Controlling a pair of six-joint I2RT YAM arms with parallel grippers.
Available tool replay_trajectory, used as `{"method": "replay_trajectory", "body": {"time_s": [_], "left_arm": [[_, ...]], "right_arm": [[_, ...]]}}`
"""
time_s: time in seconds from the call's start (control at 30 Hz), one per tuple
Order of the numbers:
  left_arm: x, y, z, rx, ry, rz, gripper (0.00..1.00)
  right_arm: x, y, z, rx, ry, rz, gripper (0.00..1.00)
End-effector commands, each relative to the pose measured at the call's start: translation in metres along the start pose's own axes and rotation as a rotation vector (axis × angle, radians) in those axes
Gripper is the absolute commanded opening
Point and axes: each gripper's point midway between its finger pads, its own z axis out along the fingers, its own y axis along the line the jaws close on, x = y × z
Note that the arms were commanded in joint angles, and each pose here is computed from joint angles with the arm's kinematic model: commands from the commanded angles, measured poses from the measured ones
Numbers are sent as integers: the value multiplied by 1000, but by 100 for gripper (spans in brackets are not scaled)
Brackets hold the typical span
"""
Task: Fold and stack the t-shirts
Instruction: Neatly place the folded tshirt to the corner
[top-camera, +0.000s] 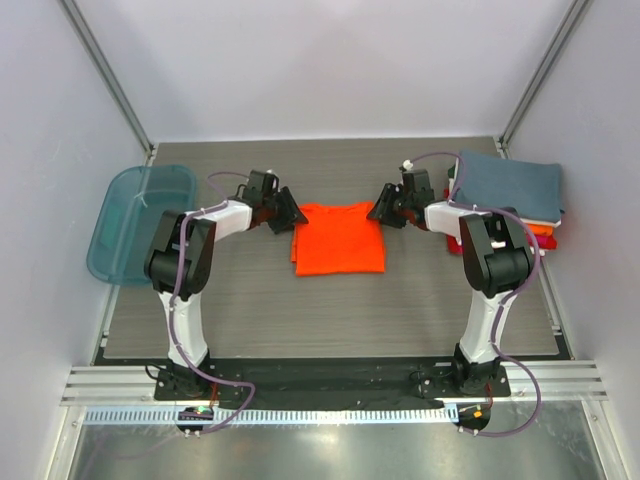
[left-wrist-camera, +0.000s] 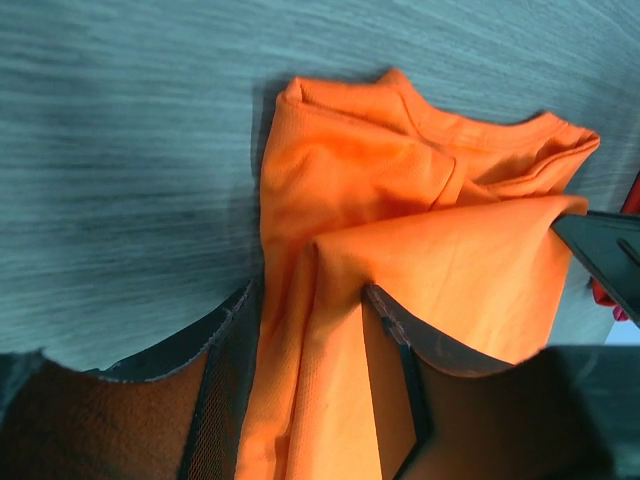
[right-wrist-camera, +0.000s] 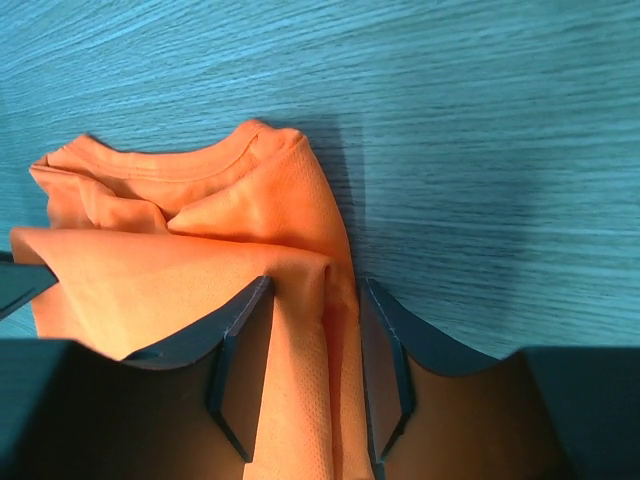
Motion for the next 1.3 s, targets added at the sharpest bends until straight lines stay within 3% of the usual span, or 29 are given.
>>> {"method": "replay_trajectory", "body": {"time_s": [0.0, 0.17, 0.33, 0.43, 0.5, 0.57, 0.73, 1.1, 1.27], "left_arm": [[-5, 12, 8, -50, -9, 11, 48], [-10, 19, 15, -74, -37, 1, 48], [-12, 22, 25, -86, -36, -11, 25], [-15, 20, 30, -80, -43, -24, 19], [-19, 17, 31, -73, -62, -23, 13], [-25, 13, 30, -60, -81, -22, 0], [-40, -7, 17, -7, -129, -1, 0], [-56, -76, -63, 92, -318, 87, 0], [-52, -145, -113, 210, -410, 154, 0]], "right_arm": [[5, -15, 8, 35, 21, -7, 46], [5, -15, 13, 22, 26, -7, 43], [5, -18, 21, 29, 35, -1, 36], [5, -16, 26, 18, 45, 5, 25], [-1, -8, 26, -6, 40, 3, 13], [-5, -2, 26, -23, 38, 0, 1], [-33, 17, 6, -48, -44, -9, 1], [-90, 74, -109, -118, -282, -53, 1], [-113, 83, -165, -67, -376, -53, 1]]}}
